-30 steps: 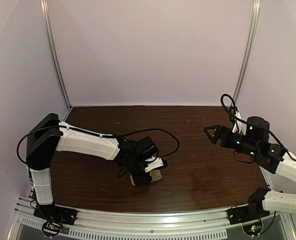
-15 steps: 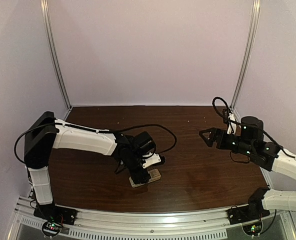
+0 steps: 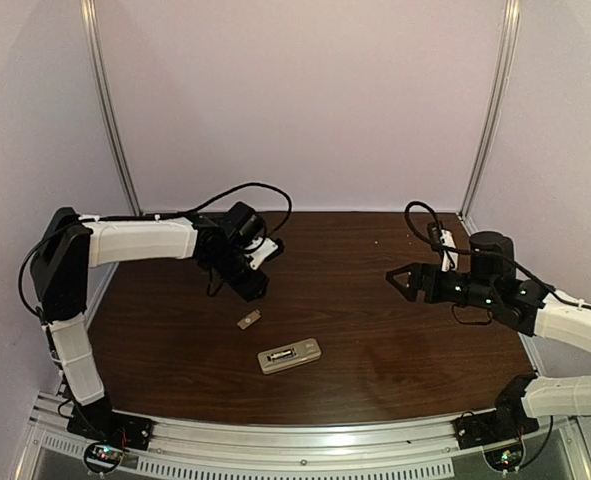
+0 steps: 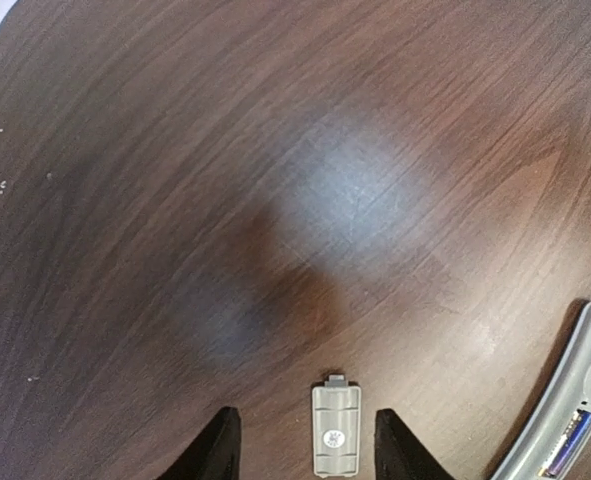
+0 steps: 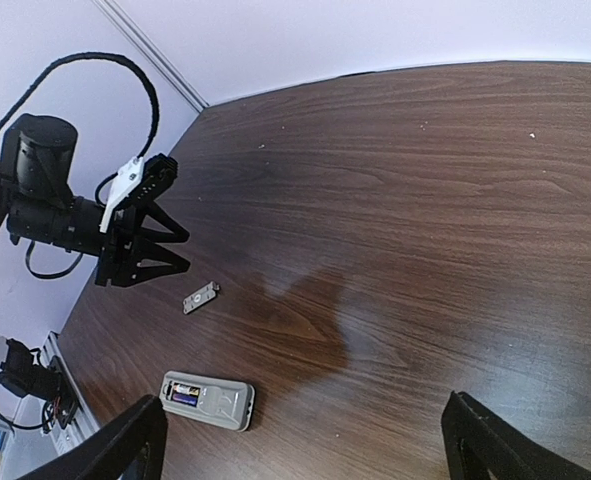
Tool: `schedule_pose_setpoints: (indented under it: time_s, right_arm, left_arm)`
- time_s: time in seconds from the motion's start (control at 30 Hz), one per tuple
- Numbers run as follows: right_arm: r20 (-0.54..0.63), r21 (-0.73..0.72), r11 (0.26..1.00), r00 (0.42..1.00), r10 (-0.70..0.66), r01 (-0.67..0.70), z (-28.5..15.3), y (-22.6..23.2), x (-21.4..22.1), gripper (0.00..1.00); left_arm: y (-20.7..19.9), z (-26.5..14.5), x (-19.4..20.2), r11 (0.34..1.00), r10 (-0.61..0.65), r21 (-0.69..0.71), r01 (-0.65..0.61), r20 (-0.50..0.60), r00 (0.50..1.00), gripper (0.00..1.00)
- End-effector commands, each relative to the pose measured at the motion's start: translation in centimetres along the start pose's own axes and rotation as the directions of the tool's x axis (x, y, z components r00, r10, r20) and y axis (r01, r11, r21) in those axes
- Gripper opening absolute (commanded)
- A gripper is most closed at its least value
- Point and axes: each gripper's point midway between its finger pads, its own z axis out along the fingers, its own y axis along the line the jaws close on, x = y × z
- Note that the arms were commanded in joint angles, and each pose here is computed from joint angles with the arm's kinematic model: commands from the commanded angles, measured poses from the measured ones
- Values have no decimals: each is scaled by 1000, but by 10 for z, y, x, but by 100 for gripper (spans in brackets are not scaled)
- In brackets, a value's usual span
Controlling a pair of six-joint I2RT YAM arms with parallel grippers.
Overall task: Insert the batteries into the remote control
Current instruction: Pick up the battery cover from the center of the board.
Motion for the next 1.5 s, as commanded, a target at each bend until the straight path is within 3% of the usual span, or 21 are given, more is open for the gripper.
schedule_pose_setpoints:
  time_s: [0.0,0.53,1.2,1.47]
  right_arm:
    - [-1,-34,999,1000,-25,25,2,7,-4,96]
    - [-37,-43,999,999,-13,12,9,4,6,94]
    - [-34,-68,997,999,-29,27,11,9,3,93]
    - [-45,-105,994,998,-43,38,12,17,1,89]
  left_arm:
    - [2,21,9,1000,-14,-15,14,-66,998,45]
    - [-7,55,26,999,10,34,-6,-137,990,32]
    - [-21,65,37,994,10,109,9,-168,986,9]
    - [-22,23,-5,991,15,132,-12,-17,1000,0]
